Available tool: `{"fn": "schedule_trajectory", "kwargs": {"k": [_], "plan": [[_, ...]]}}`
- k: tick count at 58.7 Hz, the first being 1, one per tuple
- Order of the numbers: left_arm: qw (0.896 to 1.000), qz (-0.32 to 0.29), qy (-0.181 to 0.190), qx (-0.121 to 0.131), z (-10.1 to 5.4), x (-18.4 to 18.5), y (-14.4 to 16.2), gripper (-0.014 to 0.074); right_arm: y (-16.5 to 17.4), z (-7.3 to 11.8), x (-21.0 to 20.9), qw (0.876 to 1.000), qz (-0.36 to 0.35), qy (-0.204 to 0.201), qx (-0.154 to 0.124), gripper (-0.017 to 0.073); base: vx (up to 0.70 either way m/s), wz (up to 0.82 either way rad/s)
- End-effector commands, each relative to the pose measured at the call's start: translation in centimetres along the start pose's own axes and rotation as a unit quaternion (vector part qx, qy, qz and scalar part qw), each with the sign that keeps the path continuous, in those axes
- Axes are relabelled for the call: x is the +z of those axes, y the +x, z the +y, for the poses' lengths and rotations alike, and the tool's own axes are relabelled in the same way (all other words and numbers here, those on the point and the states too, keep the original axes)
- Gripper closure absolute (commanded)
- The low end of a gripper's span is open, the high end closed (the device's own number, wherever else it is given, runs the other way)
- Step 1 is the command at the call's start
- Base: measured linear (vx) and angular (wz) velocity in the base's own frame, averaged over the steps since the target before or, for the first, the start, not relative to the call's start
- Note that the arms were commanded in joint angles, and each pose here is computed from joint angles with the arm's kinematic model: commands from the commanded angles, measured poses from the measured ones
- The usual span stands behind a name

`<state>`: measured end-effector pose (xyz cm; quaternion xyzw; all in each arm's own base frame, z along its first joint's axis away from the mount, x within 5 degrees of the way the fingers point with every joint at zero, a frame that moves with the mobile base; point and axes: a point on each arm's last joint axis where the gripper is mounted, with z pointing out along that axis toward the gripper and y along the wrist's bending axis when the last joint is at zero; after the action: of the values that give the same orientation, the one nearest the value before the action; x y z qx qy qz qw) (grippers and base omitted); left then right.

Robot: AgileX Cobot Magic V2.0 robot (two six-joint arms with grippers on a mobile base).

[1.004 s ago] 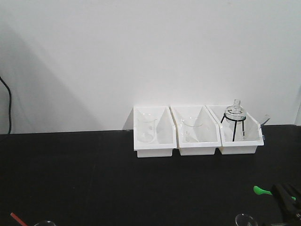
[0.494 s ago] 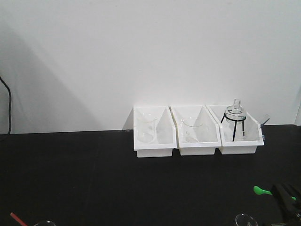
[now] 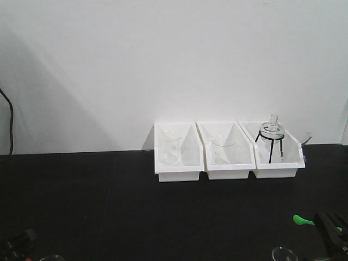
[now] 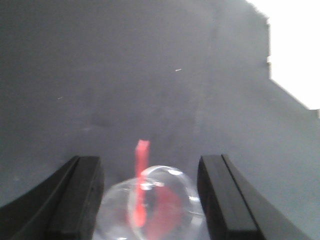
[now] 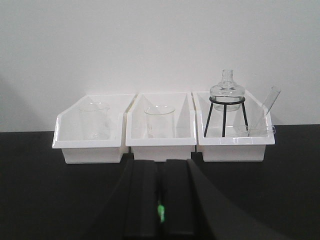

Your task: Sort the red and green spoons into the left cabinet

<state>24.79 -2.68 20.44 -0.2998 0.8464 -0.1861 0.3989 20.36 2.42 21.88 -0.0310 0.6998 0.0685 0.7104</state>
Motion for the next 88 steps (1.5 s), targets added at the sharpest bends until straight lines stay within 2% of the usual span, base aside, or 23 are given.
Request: {"fn": "schedule_trajectory", "kwargs": {"k": [1, 24, 34, 39, 47, 55, 61, 80, 83, 88], "plan": [[0.999, -0.044, 0.031, -0.006, -1.2, 0.4, -1.2, 0.0082, -1.7, 0.1, 0.1, 0.998, -0.061, -0.004, -0.006, 0.0567, 0.00, 0.00], [0.999, -0.047, 0.016, -0.003, -0.3, 2.9, -0.6, 0.0082, -1.7, 0.1, 0.1, 0.998, -0.061, -0.004, -0.006, 0.0567, 0.00, 0.00], [0.998, -0.062, 0.025, -0.002, -0.5, 2.9, -0.9, 0.0103, -1.7, 0.1, 0.1, 0.998, -0.061, -0.004, -0.006, 0.0567, 0.00, 0.00], [0.997, -0.066, 0.030, 0.008, -0.6, 2.9, -1.0, 0.0159, -1.7, 0.1, 0.1, 0.998, -0.061, -0.004, -0.006, 0.0567, 0.00, 0.00], [0.997, -0.064, 0.036, 0.031, -0.7, 2.9, -0.9, 0.0312, -1.7, 0.1, 0.1, 0.998, -0.061, -0.004, -0.006, 0.0567, 0.00, 0.00], [0.996, -0.067, 0.038, 0.033, -0.8, 2.8, -1.0, 0.0497, -1.7, 0.1, 0.1, 0.998, -0.061, -0.004, -0.006, 0.0567, 0.00, 0.00], [0.996, -0.069, 0.040, 0.034, -0.8, 2.8, -1.0, 0.0602, -1.7, 0.1, 0.1, 0.998, -0.061, -0.004, -0.006, 0.0567, 0.00, 0.00], [0.995, -0.083, 0.052, 0.037, -1.1, 2.4, -1.4, 0.0600, -1.7, 0.1, 0.1, 0.998, -0.061, -0.004, -0.006, 0.0567, 0.00, 0.00], [0.993, -0.084, 0.058, 0.052, -1.5, 2.1, -1.6, 0.0600, -1.7, 0.1, 0.1, 0.998, -0.061, -0.004, -0.006, 0.0567, 0.00, 0.00], [0.987, -0.093, 0.080, 0.100, -2.5, 1.3, -2.2, 0.0600, -1.7, 0.1, 0.1, 0.998, -0.061, -0.004, -0.006, 0.0567, 0.00, 0.00]]}}
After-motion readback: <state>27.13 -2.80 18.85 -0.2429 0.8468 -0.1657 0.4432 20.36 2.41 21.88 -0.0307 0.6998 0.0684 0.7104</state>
